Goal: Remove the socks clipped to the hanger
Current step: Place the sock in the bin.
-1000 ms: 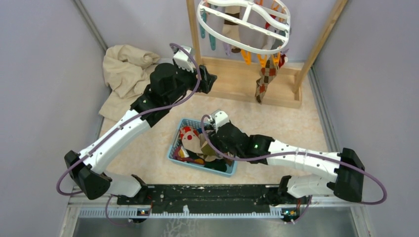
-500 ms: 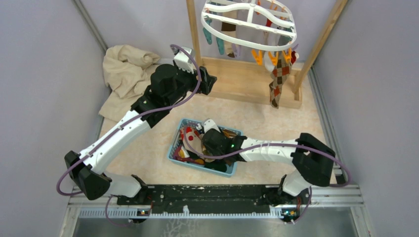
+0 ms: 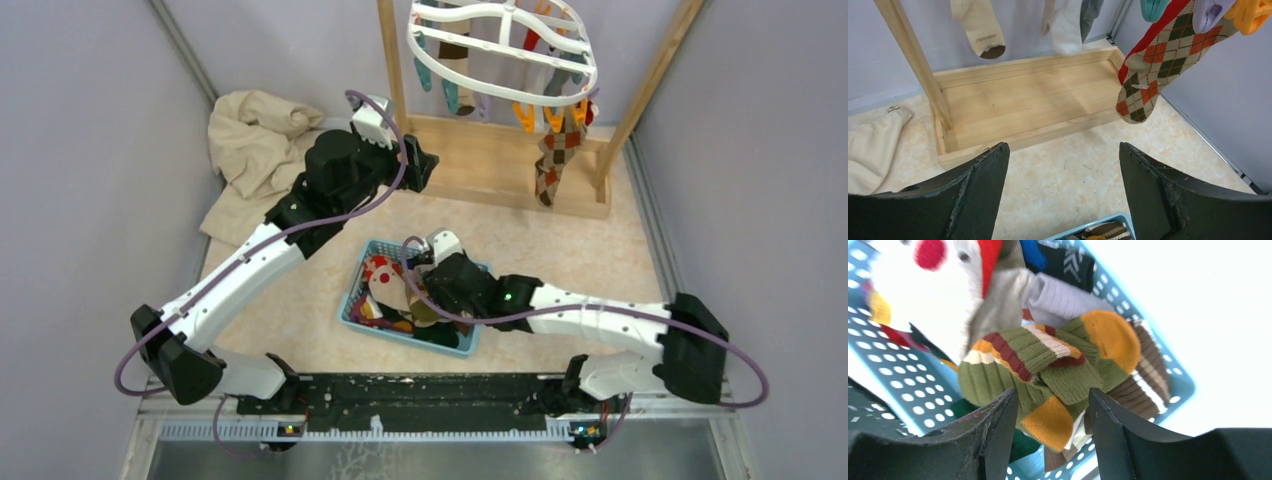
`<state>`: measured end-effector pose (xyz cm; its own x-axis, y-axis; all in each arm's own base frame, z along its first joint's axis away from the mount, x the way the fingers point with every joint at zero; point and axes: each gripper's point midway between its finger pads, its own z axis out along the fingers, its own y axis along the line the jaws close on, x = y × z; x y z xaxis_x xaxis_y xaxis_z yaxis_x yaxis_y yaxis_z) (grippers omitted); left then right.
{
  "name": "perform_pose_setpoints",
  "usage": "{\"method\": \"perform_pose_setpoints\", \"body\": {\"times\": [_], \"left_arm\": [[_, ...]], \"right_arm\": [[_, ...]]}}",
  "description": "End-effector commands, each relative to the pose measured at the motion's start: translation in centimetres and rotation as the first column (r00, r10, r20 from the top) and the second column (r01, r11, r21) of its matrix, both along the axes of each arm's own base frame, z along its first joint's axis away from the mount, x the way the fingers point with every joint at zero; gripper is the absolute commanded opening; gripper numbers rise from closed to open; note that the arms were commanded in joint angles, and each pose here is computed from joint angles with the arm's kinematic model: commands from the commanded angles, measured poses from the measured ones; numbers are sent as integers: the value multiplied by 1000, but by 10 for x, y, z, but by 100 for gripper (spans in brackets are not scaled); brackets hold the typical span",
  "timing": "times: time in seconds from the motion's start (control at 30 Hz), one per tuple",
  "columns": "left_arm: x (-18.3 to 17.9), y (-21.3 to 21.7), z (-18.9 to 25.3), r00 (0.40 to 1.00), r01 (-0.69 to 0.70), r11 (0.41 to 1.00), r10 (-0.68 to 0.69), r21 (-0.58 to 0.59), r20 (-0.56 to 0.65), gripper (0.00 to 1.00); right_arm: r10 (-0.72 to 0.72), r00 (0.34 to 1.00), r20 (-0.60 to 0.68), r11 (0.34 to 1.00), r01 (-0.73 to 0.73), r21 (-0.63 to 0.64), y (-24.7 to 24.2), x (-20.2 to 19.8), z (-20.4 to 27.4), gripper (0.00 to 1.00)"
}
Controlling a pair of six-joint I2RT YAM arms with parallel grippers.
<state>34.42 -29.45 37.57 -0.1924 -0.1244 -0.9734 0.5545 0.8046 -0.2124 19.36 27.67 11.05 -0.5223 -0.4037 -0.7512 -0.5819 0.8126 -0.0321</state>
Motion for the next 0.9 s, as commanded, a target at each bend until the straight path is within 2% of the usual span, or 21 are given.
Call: {"method": "perform_pose_setpoints", "body": {"times": [0.0,0.13,0.4,0.63,0.87], "left_arm": [[-2,2,19,999,3,999,-2,-42,37,86],[-3,1,19,999,9,999,-8,-45,36,86],[-5,-7,27,998,46,997,-44,-62,36,86],[-7,-19,28,996,90,992,-88,-91,21,86],[-20,-57,20,983,183,979,-184,-88,-7,85]], "right_arm": [[-12,997,70,997,6,76,-8,3,61,55],[-11,996,90,995,2,99,-11,2,75,55],[-37,996,83,991,26,131,-11,3,66,55],[-207,958,201,957,155,244,-46,17,117,56],[-369,899,234,905,290,313,-92,56,149,56]]}}
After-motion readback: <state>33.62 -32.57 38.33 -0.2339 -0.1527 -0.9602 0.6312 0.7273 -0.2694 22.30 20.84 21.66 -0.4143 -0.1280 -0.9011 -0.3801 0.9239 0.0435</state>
